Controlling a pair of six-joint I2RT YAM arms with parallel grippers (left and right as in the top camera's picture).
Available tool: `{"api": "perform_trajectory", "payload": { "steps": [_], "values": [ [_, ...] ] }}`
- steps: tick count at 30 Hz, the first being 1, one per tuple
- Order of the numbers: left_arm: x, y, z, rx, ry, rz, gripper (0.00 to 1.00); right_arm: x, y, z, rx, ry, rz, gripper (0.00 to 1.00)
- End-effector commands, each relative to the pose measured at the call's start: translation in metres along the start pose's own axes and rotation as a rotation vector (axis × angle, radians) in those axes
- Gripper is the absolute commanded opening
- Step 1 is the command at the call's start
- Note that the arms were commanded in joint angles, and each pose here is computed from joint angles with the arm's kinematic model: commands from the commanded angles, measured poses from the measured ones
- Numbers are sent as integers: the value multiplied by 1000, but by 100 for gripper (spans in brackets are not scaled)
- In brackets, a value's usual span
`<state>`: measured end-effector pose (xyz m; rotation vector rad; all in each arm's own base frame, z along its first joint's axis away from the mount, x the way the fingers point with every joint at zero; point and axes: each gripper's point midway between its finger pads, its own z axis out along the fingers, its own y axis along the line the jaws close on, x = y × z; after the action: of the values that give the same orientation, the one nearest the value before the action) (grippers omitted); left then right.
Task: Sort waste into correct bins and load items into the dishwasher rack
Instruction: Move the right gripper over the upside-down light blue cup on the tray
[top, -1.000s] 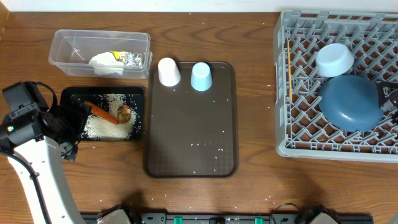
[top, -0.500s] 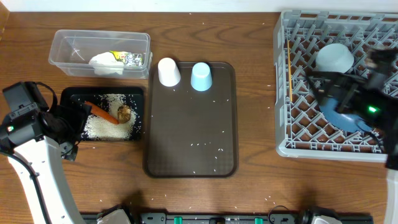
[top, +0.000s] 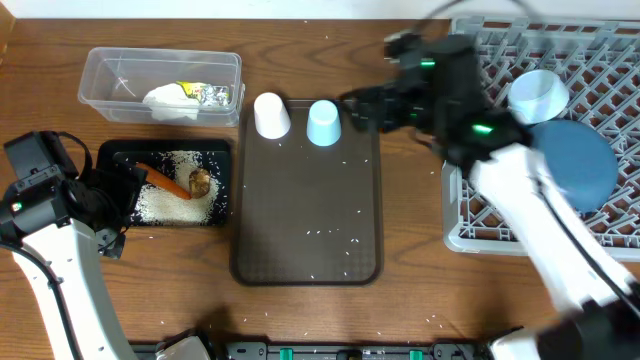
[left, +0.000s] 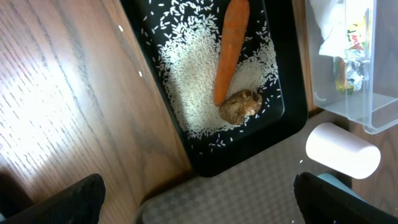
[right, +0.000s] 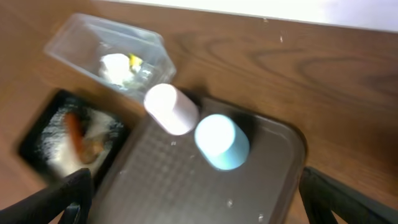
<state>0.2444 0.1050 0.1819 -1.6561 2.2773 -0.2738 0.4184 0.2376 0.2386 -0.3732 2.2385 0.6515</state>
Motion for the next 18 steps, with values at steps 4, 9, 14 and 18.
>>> {"api": "perform_trajectory", "payload": {
  "steps": [4, 9, 14, 18],
  "values": [
    [0, 2, -2, -4, -6, -13, 98, 18, -12, 80, 70, 38, -108, 99],
    [0, 2, -2, -4, -6, -13, 98, 39, -4, 125, 57, 105, -229, 99],
    [0, 2, -2, -4, -6, -13, 98, 57, -11, 150, 123, 128, -250, 99],
    [0, 2, -2, -4, -6, -13, 98, 65, -26, 158, 213, 135, -257, 99]
  ]
}}
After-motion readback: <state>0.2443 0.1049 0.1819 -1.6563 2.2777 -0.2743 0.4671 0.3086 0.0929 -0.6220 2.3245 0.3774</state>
